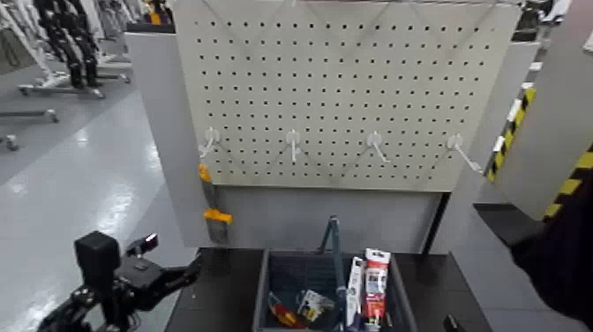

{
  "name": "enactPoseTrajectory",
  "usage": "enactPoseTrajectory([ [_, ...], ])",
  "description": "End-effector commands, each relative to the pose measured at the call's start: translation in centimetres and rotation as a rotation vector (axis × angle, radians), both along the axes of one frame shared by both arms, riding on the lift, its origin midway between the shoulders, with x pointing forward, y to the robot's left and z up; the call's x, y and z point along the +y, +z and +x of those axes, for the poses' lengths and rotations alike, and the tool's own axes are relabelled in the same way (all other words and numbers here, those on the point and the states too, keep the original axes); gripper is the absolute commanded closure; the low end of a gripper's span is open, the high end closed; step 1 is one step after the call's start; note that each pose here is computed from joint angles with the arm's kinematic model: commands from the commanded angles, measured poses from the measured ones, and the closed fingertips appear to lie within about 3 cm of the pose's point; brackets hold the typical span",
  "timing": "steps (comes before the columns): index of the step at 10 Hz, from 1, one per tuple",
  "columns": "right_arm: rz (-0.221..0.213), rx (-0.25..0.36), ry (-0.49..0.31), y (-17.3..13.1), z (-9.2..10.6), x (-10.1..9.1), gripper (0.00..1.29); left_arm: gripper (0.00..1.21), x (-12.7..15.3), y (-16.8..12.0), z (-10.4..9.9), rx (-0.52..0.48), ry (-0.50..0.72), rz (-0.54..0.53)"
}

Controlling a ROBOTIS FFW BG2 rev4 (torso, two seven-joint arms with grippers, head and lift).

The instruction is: Put the yellow paint brush into the crate.

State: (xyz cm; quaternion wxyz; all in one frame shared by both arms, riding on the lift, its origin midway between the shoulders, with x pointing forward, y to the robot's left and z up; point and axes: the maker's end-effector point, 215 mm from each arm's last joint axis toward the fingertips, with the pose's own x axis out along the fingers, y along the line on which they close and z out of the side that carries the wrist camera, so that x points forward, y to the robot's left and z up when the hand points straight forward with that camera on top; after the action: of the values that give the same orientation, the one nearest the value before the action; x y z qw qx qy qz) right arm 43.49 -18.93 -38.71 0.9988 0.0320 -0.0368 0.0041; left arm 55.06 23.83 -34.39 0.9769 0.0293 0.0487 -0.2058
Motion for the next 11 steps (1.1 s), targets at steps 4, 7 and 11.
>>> enactPoseTrajectory([
  [4, -0.002, 0.0, 0.006, 0.1, 0.2, 0.2, 0.13, 0.12, 3.5, 3.2, 3.7, -0.01, -0.042, 0.075],
  [7, -0.002, -0.002, 0.008, 0.1, 0.3, 0.2, 0.13, 0.12, 3.1, 2.8, 6.1, 0.019, -0.11, 0.064],
  [11, 0.002, -0.009, 0.011, 0.3, 0.5, 0.3, 0.13, 0.12, -0.5, 3.6, 8.8, 0.025, -0.229, 0.076],
])
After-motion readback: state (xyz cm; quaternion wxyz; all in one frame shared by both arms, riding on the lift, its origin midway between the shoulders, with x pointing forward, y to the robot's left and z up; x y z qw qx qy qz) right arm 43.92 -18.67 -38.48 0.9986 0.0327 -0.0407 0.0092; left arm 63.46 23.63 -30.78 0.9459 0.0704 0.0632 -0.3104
